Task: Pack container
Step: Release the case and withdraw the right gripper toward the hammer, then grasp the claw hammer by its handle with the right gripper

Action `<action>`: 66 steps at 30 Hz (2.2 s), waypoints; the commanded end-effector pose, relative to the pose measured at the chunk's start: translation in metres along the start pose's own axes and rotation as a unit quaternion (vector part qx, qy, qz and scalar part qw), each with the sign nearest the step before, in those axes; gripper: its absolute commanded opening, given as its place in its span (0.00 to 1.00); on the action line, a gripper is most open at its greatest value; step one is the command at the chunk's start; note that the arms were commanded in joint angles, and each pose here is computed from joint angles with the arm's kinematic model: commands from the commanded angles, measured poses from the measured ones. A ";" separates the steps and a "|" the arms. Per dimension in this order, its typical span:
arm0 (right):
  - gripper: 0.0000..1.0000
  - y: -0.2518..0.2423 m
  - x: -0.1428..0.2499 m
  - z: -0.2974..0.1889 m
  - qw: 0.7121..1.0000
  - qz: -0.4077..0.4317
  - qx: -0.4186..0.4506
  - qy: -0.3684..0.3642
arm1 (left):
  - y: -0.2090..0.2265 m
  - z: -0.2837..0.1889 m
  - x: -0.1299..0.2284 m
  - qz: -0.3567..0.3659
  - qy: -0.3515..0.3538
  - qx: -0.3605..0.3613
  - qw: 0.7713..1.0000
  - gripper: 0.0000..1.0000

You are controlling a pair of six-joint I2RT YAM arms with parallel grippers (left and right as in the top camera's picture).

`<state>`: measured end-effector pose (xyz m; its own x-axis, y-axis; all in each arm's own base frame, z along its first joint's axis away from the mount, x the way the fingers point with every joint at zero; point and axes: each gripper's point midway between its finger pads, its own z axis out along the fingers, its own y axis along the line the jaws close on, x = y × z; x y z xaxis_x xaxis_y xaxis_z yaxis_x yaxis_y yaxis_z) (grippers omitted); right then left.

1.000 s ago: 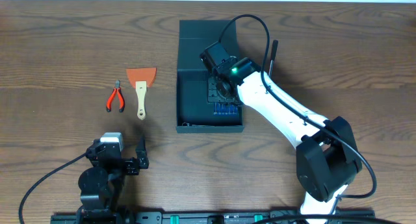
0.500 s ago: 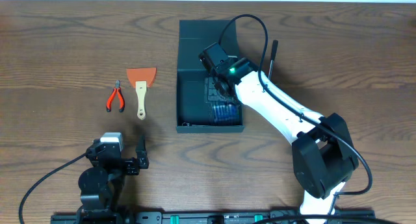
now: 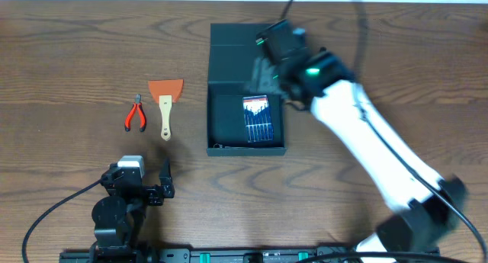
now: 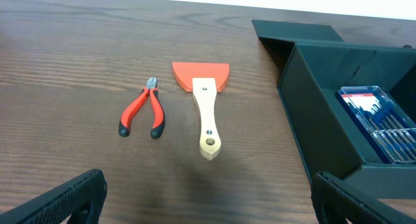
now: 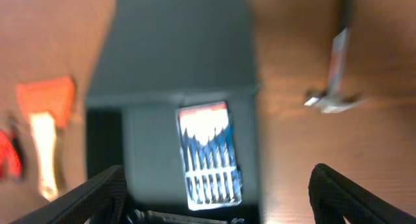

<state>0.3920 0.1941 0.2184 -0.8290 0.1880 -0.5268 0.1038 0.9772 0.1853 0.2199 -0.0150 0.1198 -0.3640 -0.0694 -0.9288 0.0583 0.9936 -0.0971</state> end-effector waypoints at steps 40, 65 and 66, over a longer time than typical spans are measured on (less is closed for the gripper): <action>0.82 -0.154 0.034 0.164 0.969 0.061 0.154 0.183 | 0.003 0.003 0.008 -0.002 0.007 -0.006 1.000 0.98; 0.93 -0.153 0.041 0.176 0.974 0.022 0.070 0.214 | 0.003 0.003 0.008 -0.002 0.007 -0.006 1.000 0.98; 0.93 -0.153 0.043 0.176 0.973 0.019 0.067 0.218 | 0.003 0.003 0.008 -0.002 0.007 -0.006 1.000 0.99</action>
<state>0.4450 0.0731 0.0337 -0.9673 0.2023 -0.1527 0.1929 0.9784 0.0742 0.2199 -0.0150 0.1198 -0.3640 -0.0694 -0.9288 0.0583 0.9936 -0.0971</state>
